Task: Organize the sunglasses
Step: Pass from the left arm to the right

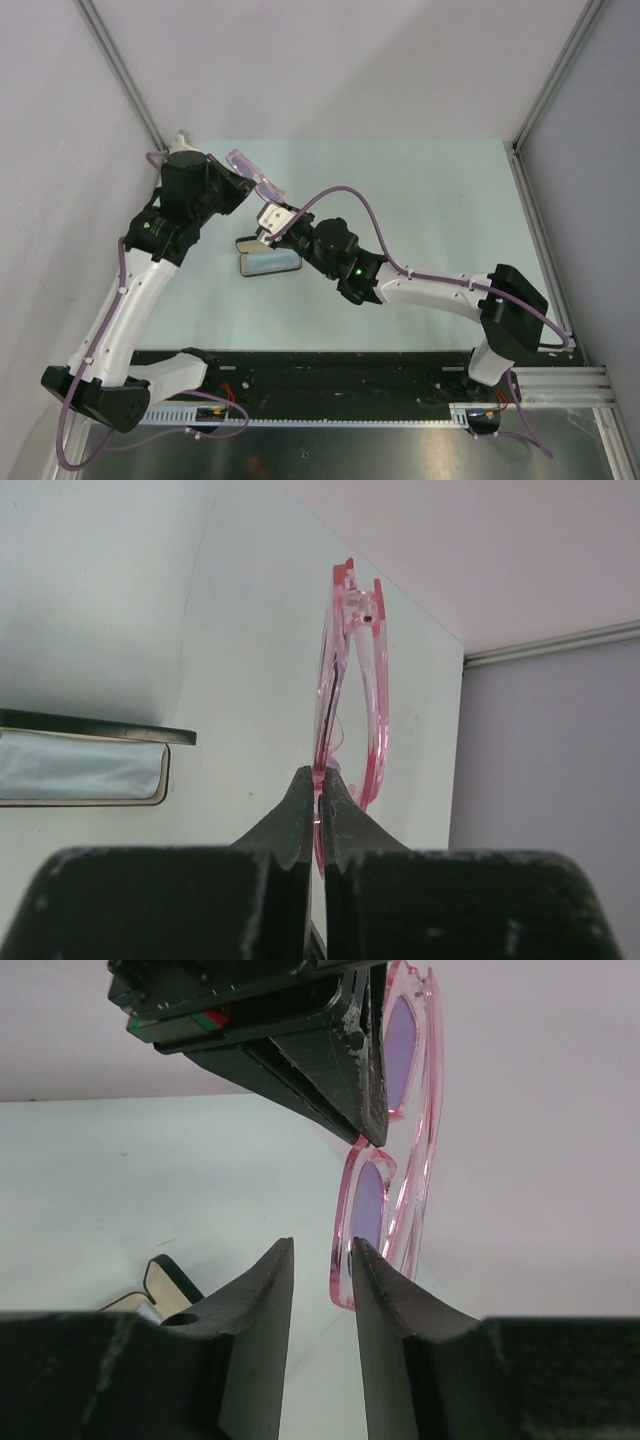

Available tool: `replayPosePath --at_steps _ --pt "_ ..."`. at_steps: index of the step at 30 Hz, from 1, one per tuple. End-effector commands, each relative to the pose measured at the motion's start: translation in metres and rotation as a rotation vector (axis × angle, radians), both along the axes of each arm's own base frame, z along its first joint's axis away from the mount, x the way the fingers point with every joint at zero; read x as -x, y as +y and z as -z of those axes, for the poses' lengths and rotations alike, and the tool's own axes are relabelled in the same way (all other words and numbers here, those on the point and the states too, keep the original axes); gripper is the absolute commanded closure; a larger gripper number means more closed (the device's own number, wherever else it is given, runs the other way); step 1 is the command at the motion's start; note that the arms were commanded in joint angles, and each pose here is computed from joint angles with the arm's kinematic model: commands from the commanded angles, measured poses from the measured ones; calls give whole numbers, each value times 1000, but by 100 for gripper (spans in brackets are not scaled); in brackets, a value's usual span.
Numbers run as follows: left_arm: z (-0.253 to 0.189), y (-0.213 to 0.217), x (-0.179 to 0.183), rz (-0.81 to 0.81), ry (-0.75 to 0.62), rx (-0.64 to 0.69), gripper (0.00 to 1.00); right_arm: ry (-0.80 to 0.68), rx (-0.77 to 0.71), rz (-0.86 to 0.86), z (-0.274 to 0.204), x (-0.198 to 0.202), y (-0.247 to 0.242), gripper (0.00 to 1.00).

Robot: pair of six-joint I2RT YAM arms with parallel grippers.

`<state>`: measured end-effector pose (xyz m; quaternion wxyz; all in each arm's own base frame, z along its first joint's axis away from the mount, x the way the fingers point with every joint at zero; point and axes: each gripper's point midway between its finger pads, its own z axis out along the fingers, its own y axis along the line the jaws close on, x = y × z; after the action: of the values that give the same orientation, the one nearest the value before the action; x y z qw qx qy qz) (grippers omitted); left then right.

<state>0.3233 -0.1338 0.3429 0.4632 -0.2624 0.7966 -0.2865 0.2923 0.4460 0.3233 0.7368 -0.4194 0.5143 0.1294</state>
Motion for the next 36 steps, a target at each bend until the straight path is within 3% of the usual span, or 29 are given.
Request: replayPosePath --at_steps 1,9,20,23,25,32,36 --pt "-22 2 9 -27 -48 51 100 -51 -28 68 -12 -11 -3 66" --pt "-16 0 9 -29 -28 53 100 -161 21 180 -9 -17 -4 85" --pt "-12 3 11 -44 -22 50 100 -180 17 230 -10 -21 -1 88" --pt "-12 2 11 -40 -21 51 100 -178 26 236 -11 -23 0 100" --pt "-10 1 11 -38 -16 52 100 -173 31 238 -11 -24 0 100" --pt "-12 1 12 -34 -21 50 80 -147 13 217 -15 -22 0 100" --pt "-9 2 12 -33 -16 45 75 -137 5 210 -16 -21 -1 100"
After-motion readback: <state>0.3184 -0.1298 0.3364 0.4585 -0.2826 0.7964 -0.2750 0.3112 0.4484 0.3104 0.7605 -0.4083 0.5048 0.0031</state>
